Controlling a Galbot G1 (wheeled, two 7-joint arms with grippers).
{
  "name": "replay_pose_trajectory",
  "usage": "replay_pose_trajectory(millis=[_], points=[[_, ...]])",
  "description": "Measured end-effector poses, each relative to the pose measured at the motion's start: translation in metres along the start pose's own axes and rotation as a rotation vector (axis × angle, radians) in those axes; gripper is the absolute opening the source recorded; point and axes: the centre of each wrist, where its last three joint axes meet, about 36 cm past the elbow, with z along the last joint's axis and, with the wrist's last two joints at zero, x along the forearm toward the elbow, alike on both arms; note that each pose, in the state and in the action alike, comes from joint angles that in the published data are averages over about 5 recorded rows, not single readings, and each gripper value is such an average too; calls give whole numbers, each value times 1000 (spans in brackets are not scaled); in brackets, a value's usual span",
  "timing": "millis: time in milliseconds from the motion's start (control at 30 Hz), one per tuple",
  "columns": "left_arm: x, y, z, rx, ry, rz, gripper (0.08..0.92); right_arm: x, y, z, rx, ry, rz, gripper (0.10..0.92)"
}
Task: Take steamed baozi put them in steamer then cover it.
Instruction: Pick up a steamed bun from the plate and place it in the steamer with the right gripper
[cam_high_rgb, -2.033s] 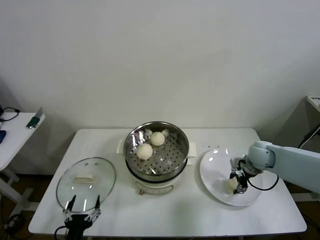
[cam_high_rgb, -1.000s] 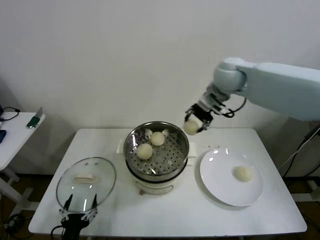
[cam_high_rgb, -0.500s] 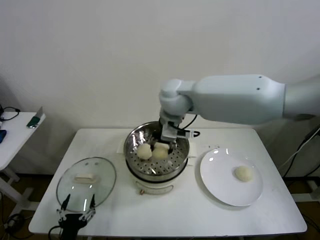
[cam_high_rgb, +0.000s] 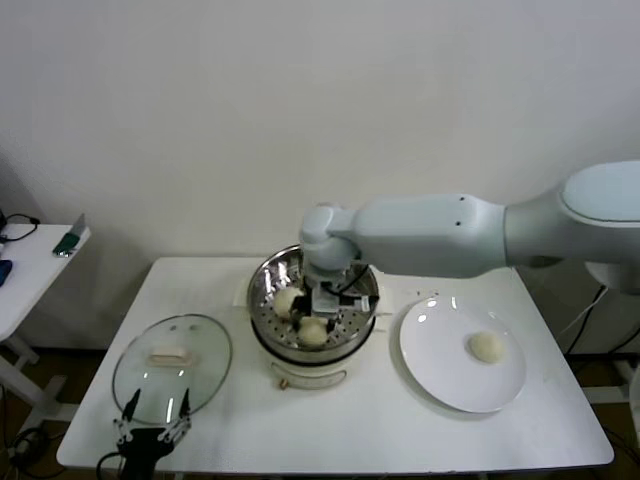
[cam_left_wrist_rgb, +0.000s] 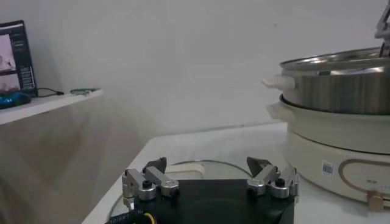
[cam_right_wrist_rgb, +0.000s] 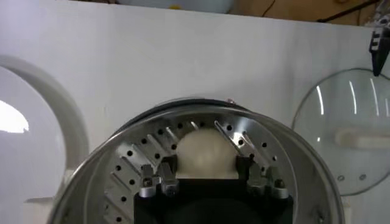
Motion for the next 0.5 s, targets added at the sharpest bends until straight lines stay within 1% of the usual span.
replay_pose_trajectory(millis=[100,267,333,500], points=[[1,0,1,0,0,0,823,-6,-2,1,9,-6,-4,683],[1,0,1,0,-1,-2,823,-9,-3,4,22,-8,-7,798],[1,0,1,0,-2,-3,823,-7,-2,7,23,-7,-4,816],[1,0,1,1,-2,-3,823,13,3,20,2,3,1,822]])
